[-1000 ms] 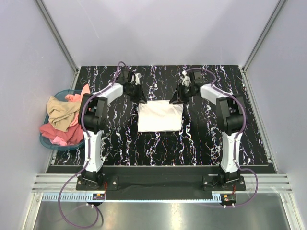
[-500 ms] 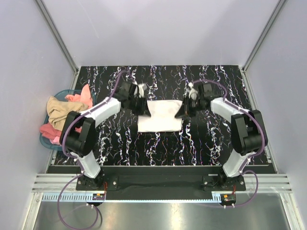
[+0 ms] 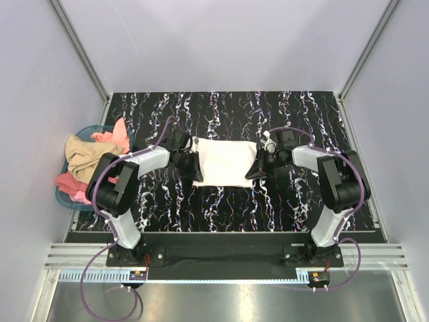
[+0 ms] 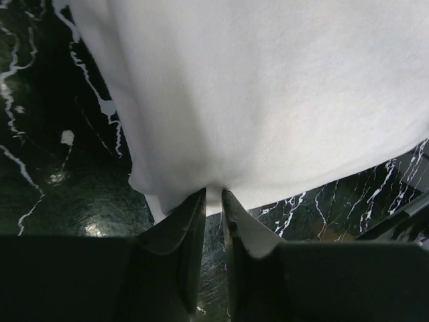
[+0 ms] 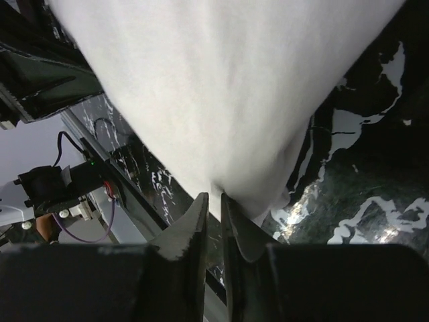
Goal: Fold and stack the t-shirts
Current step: Fold the tshirt
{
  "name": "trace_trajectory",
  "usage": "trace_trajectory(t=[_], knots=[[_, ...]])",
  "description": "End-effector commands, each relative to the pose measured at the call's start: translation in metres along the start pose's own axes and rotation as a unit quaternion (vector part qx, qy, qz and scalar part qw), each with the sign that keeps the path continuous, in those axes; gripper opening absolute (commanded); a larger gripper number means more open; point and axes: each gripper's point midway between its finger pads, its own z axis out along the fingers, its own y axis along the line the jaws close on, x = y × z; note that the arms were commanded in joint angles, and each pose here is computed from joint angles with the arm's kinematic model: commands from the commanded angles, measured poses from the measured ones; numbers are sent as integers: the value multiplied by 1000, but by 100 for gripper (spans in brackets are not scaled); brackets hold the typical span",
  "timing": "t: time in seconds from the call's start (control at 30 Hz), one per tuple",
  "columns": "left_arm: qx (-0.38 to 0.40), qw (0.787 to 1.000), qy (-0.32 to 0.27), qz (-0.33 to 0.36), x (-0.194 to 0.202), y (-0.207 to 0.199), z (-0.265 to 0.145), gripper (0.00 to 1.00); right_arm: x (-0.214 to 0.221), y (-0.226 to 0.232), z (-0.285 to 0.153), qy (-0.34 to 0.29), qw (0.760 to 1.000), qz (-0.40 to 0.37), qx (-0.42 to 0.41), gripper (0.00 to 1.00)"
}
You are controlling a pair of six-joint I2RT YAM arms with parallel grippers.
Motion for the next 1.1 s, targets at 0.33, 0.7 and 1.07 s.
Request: trace_trajectory(t=[0.33,0.7,1.07], knots=[[-21,996,-79,32,-100,-11,-12,24,-53,2,-1,-47,998,-46,21,21],[-35,995,-93,22,-143,17,-10,22,-85,1,-11,-80,995,-52,17,24],[23,992,-117,46,-113,-30,-74,27,-134,7,-59,-183,981,-7,70,66]])
